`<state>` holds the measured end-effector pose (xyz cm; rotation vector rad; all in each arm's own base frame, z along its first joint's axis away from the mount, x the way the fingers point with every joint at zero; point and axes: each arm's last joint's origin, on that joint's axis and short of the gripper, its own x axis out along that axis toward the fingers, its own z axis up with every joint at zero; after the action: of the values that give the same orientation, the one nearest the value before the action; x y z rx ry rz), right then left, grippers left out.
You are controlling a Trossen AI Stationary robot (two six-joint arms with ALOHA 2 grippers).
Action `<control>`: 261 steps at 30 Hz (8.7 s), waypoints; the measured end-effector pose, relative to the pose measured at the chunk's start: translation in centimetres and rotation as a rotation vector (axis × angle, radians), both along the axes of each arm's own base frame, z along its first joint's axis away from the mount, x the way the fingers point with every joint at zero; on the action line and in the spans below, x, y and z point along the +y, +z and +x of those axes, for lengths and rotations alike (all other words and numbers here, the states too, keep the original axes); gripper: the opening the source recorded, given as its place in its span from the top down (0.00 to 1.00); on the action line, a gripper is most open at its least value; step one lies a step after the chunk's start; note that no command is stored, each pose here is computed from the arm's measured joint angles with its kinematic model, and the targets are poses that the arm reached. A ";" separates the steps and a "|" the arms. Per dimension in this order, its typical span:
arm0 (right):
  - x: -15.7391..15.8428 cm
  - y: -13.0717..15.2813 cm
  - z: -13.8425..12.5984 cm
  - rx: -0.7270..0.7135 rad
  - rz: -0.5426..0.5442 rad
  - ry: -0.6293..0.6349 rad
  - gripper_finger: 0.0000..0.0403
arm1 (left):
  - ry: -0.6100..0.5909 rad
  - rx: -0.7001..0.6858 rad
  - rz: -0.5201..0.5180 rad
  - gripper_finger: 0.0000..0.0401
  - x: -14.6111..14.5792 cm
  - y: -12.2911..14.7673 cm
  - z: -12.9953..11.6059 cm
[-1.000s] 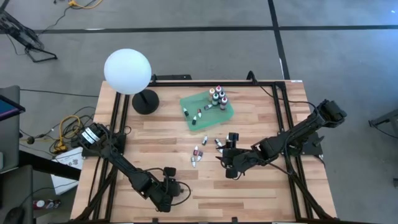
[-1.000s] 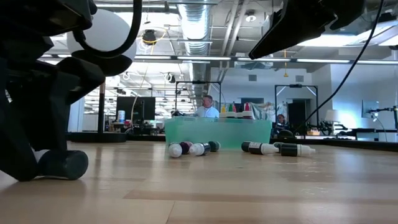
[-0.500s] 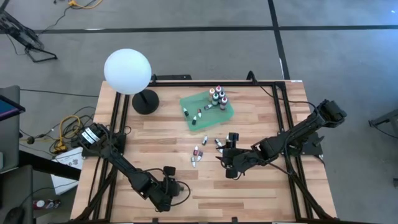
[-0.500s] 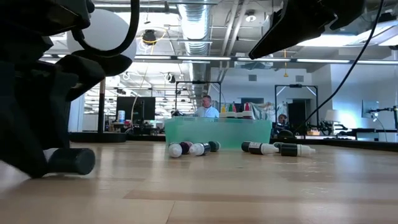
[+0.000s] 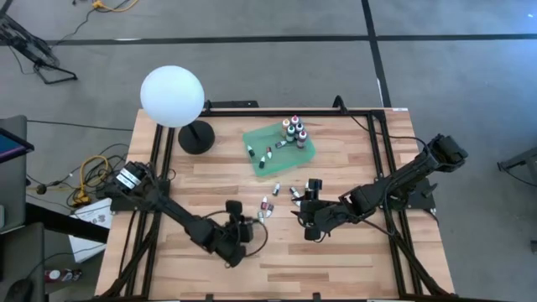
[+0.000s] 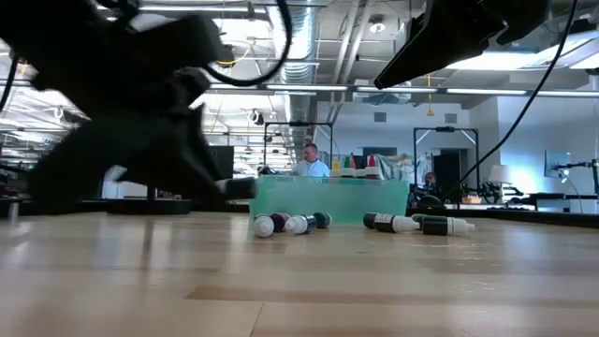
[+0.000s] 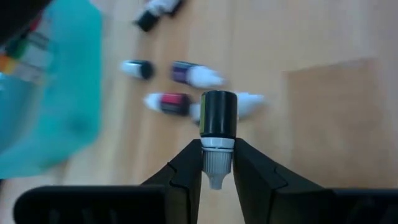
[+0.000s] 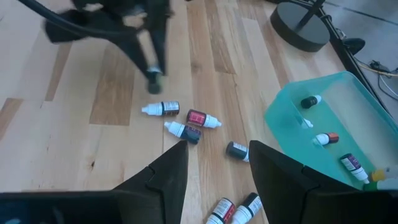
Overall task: Pick & Place food coloring
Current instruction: Put the green food coloring bottle into the green bin, then put the black food coloring bottle into the green bin
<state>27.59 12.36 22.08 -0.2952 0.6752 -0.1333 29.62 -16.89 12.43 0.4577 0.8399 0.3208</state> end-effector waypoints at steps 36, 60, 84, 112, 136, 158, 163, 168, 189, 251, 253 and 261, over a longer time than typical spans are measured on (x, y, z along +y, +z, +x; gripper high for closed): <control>-0.2 -0.2 -0.1 0.025 -0.011 -0.008 0.60 | 0.172 -0.094 -0.089 0.82 22.3 8.3 4.0; -0.3 -0.2 -0.2 0.026 0.015 -0.032 0.60 | 0.157 -0.074 -0.102 0.63 23.8 8.2 3.8; 1.6 -2.0 -3.1 0.180 0.215 -0.175 0.60 | -0.084 -0.004 -0.316 0.63 19.7 7.2 3.8; -2.4 -8.2 -4.6 0.170 0.253 -0.278 0.60 | -0.293 -0.035 -0.194 0.63 2.1 6.0 -0.6; -3.5 -12.3 -3.1 0.230 0.267 -0.291 0.60 | -0.263 -0.032 -0.177 0.63 2.1 5.9 -0.8; -3.1 -11.9 -3.2 0.229 0.286 -0.250 0.80 | -0.257 -0.028 -0.178 0.63 2.2 5.8 -0.8; -3.0 -10.9 -3.5 0.229 0.280 -0.189 0.82 | -0.255 -0.022 -0.177 0.63 2.2 5.8 -0.8; -3.0 -8.0 -2.4 0.145 0.227 -0.120 0.82 | -0.255 -0.018 -0.175 0.63 2.2 5.8 -0.9; -16.2 -3.8 8.0 0.044 0.031 -0.228 0.82 | -0.247 -0.008 -0.175 0.63 2.4 5.4 -1.0; 2.4 3.7 -3.3 0.025 -0.059 -0.145 0.63 | -0.478 0.188 -0.286 0.63 10.0 0.7 3.6; 2.6 3.6 -3.5 0.023 -0.059 -0.148 0.64 | -0.473 0.190 -0.290 0.63 10.0 0.7 3.6; 2.9 3.6 -3.8 0.018 -0.036 -0.153 0.65 | -0.449 0.209 -0.307 0.63 10.0 0.6 3.4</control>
<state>23.82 15.31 25.69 -0.2799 0.7141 -0.2895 33.06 -6.86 12.98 0.3825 0.9434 -0.2723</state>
